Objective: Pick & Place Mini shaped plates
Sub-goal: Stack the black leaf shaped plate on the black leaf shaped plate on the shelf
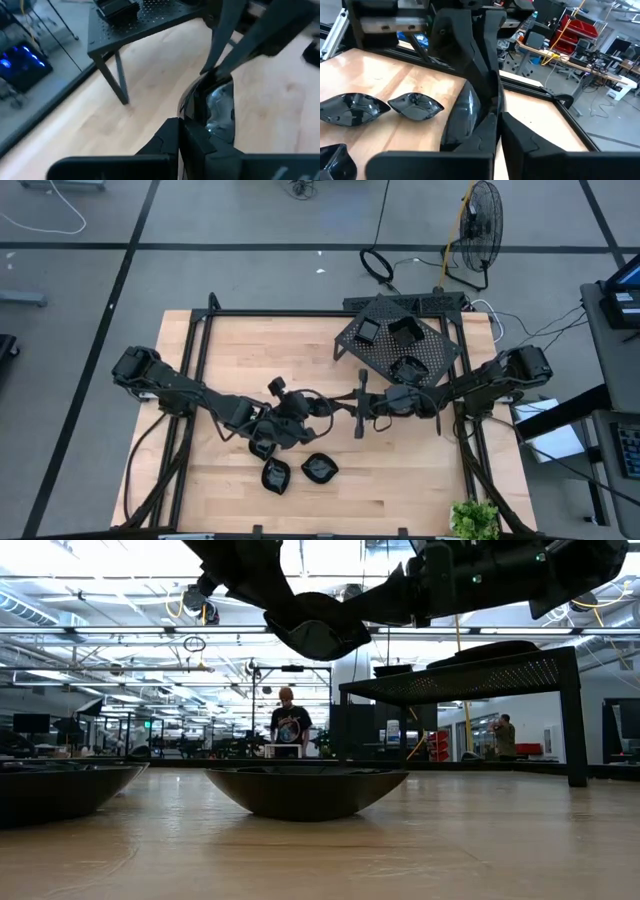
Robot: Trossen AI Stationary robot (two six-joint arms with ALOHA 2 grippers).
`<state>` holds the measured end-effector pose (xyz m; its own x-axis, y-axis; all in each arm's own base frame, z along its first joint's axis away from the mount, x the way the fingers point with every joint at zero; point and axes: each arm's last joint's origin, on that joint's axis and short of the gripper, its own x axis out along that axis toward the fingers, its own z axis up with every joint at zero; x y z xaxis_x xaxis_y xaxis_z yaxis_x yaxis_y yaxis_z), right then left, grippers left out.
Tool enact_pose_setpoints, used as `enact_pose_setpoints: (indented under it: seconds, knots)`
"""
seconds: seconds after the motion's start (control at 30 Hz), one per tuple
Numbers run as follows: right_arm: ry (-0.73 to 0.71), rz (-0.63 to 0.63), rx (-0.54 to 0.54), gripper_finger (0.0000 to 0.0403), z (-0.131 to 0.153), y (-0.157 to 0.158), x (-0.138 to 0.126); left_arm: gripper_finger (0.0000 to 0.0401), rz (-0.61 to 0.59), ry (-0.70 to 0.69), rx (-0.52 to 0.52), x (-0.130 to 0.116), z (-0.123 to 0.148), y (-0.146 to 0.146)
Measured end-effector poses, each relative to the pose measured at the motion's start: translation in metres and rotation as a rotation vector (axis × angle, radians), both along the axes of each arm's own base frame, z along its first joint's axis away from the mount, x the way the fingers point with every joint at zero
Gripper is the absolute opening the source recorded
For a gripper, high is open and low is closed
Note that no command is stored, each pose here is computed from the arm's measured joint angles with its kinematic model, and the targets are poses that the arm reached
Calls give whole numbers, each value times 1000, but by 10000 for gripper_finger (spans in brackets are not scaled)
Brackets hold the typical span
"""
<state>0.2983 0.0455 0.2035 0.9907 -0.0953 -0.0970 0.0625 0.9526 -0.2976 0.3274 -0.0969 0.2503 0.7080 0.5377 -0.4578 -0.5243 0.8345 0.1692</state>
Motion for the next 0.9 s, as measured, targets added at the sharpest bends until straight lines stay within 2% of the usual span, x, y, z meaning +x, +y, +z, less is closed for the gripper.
enact_pose_setpoints:
  seconds: [0.1,0.27,0.4,0.5,0.7,0.9]
  knots:
    - [0,13,2,7,3,0,-2,44,10,-55,-69,0,4,-1]
    - [36,16,-2,2,18,-2,-14,141,-18,-89,-139,-2,10,-5]
    - [58,13,20,1,42,-6,-38,212,-77,-92,-187,-4,14,-8]
    - [83,0,50,0,58,-11,-62,249,-116,-65,-199,-7,13,-14]
    - [160,-171,105,0,84,-25,-115,286,-168,-15,-262,-13,10,-23]
    - [254,-376,168,0,91,-37,-160,282,-165,7,-270,-12,4,-25]
